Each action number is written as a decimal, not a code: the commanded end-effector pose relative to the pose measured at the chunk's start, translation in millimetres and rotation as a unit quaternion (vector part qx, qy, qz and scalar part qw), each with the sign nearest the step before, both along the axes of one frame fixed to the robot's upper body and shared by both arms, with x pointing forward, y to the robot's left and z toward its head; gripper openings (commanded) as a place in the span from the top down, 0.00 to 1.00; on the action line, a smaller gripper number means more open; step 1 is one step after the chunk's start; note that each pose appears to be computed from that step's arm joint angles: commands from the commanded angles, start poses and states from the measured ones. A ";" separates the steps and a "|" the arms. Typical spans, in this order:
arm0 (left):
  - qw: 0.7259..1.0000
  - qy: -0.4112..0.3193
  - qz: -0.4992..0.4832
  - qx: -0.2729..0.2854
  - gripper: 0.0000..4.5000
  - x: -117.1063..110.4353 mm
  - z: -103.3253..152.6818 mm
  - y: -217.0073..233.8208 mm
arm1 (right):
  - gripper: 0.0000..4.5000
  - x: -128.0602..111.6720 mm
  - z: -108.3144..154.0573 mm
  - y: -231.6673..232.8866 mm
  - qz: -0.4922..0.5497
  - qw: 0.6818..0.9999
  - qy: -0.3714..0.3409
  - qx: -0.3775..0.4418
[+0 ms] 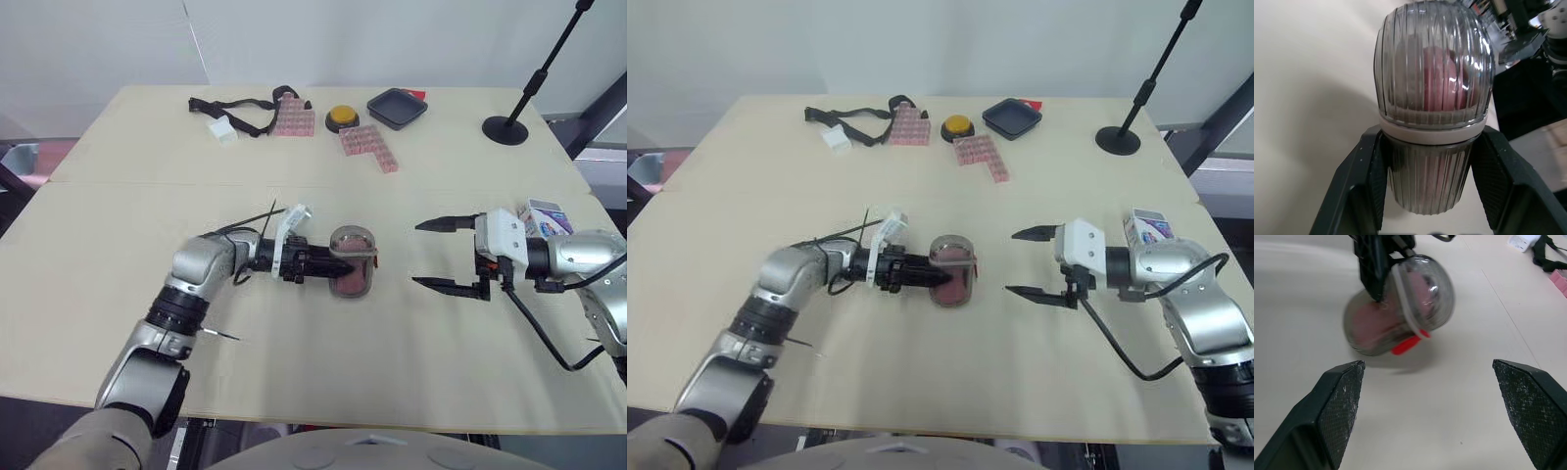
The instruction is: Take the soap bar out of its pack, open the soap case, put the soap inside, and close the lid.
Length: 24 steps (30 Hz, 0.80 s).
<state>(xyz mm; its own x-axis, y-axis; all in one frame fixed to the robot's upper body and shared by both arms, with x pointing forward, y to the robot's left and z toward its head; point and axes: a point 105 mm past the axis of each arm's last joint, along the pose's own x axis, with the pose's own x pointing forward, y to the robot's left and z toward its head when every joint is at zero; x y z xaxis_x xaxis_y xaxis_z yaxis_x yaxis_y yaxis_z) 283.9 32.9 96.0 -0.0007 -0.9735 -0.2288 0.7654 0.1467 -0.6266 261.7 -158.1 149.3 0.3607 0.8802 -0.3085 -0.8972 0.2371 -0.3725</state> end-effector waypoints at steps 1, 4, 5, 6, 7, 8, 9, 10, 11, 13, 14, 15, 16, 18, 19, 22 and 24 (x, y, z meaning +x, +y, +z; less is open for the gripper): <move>0.996 0.083 0.023 0.021 0.57 -0.4 -0.8 -1.3 | 0.00 -1.0 6.2 -2.0 -0.006 1.000 -0.005 -0.003; 0.982 0.173 0.061 0.048 0.57 6.3 -10.4 -1.0 | 0.00 -5.6 10.5 2.2 0.008 1.000 0.015 0.016; 0.974 0.201 0.082 0.062 0.57 10.5 -15.6 0.1 | 0.00 -7.3 10.4 3.1 0.013 1.000 0.021 0.016; 0.968 0.220 0.098 0.074 0.57 13.6 -20.2 0.9 | 0.00 -8.0 9.7 3.5 0.014 1.000 0.022 0.015; 0.962 0.239 0.110 0.078 0.57 16.3 -22.7 1.3 | 0.00 -8.6 8.7 3.7 0.015 1.000 0.023 0.014; 0.958 0.249 0.117 0.080 0.57 17.9 -23.4 1.3 | 0.00 -8.7 8.1 3.7 0.015 1.000 0.024 0.013; 0.955 0.258 0.121 0.081 0.57 18.7 -24.0 1.3 | 0.00 -9.1 7.5 3.7 0.015 1.000 0.024 0.013; 0.952 0.266 0.124 0.083 0.57 19.5 -25.1 1.5 | 0.00 -9.3 7.0 3.8 0.015 0.999 0.025 0.013; 0.952 0.265 0.127 0.091 0.57 20.0 -27.5 2.3 | 0.00 -9.0 6.6 4.0 0.014 1.000 0.024 0.013; 0.953 0.251 0.129 0.110 0.57 20.5 -32.6 3.9 | 0.00 -8.5 6.0 4.5 0.012 1.000 0.025 0.013; 0.954 0.244 0.128 0.118 0.57 20.2 -34.6 4.5 | 0.00 -8.4 5.7 4.7 0.012 0.999 0.026 0.013; 0.954 0.242 0.126 0.122 0.57 19.7 -35.7 4.7 | 0.00 -8.4 5.5 5.0 0.013 0.999 0.027 0.013; 0.957 0.232 0.119 0.129 0.57 18.0 -36.7 5.1 | 0.00 -8.5 5.1 5.5 0.014 0.999 0.028 0.013; 0.962 0.217 0.100 0.132 0.57 14.1 -35.9 4.6 | 0.00 -7.7 4.8 6.2 0.014 0.999 0.026 0.012; 0.964 0.210 0.095 0.133 0.46 13.6 -35.5 4.6 | 0.00 -7.2 4.9 6.5 0.013 0.999 0.026 0.012; 0.970 0.180 0.088 0.136 0.20 16.7 -34.0 6.3 | 0.00 -6.5 4.9 6.9 0.013 0.999 0.026 0.014; 0.973 0.158 0.088 0.141 0.06 20.4 -33.9 9.4 | 0.00 -6.1 4.5 7.2 0.013 0.999 0.027 0.015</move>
